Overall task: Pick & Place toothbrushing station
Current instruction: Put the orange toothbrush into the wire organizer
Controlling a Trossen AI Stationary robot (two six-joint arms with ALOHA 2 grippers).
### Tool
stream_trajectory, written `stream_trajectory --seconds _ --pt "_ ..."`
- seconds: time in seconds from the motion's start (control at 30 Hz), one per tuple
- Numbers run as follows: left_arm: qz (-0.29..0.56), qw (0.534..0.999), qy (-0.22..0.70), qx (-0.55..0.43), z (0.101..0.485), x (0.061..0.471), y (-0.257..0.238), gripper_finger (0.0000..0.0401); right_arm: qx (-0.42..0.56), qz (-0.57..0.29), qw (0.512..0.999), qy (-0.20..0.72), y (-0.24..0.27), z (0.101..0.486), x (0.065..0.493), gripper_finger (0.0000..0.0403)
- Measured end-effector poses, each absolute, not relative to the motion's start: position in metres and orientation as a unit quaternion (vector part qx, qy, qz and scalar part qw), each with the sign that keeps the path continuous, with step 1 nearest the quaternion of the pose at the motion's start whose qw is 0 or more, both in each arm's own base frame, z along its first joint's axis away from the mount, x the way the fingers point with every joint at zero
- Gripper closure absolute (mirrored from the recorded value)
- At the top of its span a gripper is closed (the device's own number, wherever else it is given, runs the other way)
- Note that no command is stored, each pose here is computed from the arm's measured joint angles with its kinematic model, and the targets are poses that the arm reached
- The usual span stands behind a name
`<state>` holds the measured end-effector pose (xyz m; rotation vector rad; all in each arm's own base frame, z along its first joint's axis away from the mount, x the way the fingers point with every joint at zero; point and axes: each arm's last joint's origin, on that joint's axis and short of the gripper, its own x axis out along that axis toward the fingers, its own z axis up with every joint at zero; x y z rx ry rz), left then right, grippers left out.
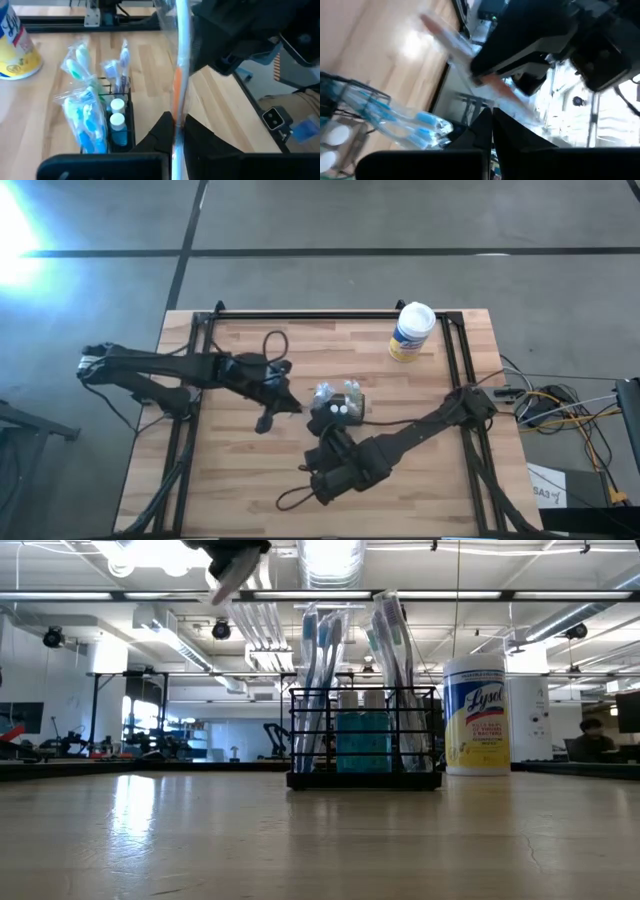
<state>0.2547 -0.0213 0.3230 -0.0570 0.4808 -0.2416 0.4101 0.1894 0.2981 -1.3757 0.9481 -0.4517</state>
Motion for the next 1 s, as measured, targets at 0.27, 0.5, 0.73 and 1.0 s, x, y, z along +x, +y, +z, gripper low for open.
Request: stream_trajectory --seconds 0.27,0.5,0.73,1.0 --pt "-0.094 0.975 0.198 -0.022 0.318 0.206 -0.017 0.038 -0.57 -0.184 0.702 0.385 0.203 0.32 0.394 0.0394" --pt "-0.102 0.984 0.143 -0.019 0.296 0.148 -0.015 0.038 -0.3 -0.006 0.855 0.424 0.173 0.349 0.374 0.0394" --pt "-0.112 0.99 0.081 -0.016 0.27 0.11 -0.014 0.038 -0.194 0.062 0.923 0.326 0.143 0.331 0.369 0.0394" --pt "-0.113 0.992 0.055 -0.011 0.255 0.096 -0.013 0.038 -0.079 0.104 0.989 0.071 0.099 0.3 0.329 0.0394"
